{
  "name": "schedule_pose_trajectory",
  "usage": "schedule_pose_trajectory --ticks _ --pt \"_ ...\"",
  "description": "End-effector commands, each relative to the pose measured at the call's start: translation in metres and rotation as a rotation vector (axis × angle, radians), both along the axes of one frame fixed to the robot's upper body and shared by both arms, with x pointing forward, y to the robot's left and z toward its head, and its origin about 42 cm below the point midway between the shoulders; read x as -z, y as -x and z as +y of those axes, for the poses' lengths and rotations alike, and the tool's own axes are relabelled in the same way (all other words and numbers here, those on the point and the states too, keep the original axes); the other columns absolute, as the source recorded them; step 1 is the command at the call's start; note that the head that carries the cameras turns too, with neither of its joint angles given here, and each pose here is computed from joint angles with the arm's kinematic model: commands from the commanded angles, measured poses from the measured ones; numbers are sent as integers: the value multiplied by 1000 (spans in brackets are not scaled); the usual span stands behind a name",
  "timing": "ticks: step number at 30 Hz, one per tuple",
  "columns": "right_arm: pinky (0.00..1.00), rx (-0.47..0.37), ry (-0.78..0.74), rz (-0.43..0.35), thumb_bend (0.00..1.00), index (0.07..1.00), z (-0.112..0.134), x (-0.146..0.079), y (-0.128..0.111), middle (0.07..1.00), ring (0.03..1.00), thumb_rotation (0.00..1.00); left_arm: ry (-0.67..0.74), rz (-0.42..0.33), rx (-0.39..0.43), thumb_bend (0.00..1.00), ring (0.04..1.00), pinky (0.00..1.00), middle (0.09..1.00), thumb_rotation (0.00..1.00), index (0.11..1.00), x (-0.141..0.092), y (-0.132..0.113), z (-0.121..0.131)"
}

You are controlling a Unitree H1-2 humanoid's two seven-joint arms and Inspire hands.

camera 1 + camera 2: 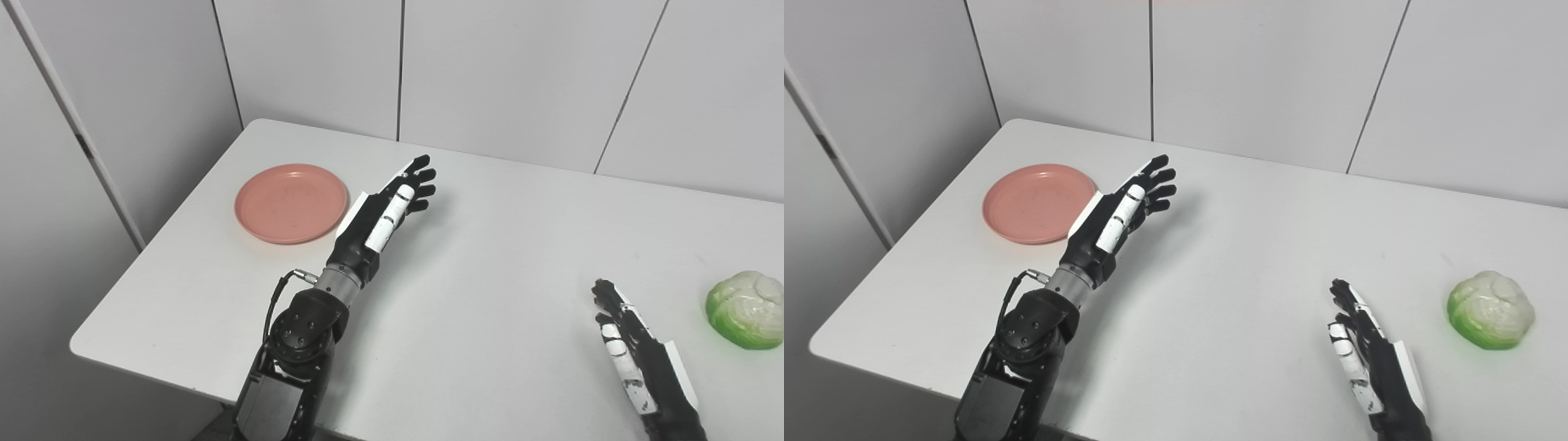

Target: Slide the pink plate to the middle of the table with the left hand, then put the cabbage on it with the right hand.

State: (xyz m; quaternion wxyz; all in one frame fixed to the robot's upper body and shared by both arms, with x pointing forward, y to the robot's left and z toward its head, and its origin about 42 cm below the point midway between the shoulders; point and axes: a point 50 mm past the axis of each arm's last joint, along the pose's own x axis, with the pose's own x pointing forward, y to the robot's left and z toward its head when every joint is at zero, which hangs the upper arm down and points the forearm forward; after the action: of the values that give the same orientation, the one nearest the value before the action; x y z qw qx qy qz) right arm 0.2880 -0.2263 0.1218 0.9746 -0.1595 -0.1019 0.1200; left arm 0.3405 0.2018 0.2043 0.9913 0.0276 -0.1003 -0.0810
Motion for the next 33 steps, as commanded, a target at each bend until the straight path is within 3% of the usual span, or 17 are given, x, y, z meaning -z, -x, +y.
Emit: schedule_pose_trajectory --ticks 1,7,16,26,33 --pt "862 10 4 27 307 895 -3 11 1 898 900 1000 11 -114 -1 496 873 857 901 1000 889 -32 -10 7" --pt "860 8 2 28 308 897 -3 11 0 899 901 1000 7 -180 -65 532 865 854 887 1000 879 -56 -21 30" --pt "875 3 4 31 299 901 -7 12 1 904 906 1000 21 -210 -173 475 859 842 873 1000 859 -70 -38 73" --pt "874 4 1 27 295 901 -9 10 3 902 904 1000 -1 -207 -281 458 850 829 862 1000 844 -85 -60 129" --pt "865 7 4 28 292 896 -9 9 3 897 900 1000 109 -158 -338 468 829 791 839 1000 824 -91 -68 161"
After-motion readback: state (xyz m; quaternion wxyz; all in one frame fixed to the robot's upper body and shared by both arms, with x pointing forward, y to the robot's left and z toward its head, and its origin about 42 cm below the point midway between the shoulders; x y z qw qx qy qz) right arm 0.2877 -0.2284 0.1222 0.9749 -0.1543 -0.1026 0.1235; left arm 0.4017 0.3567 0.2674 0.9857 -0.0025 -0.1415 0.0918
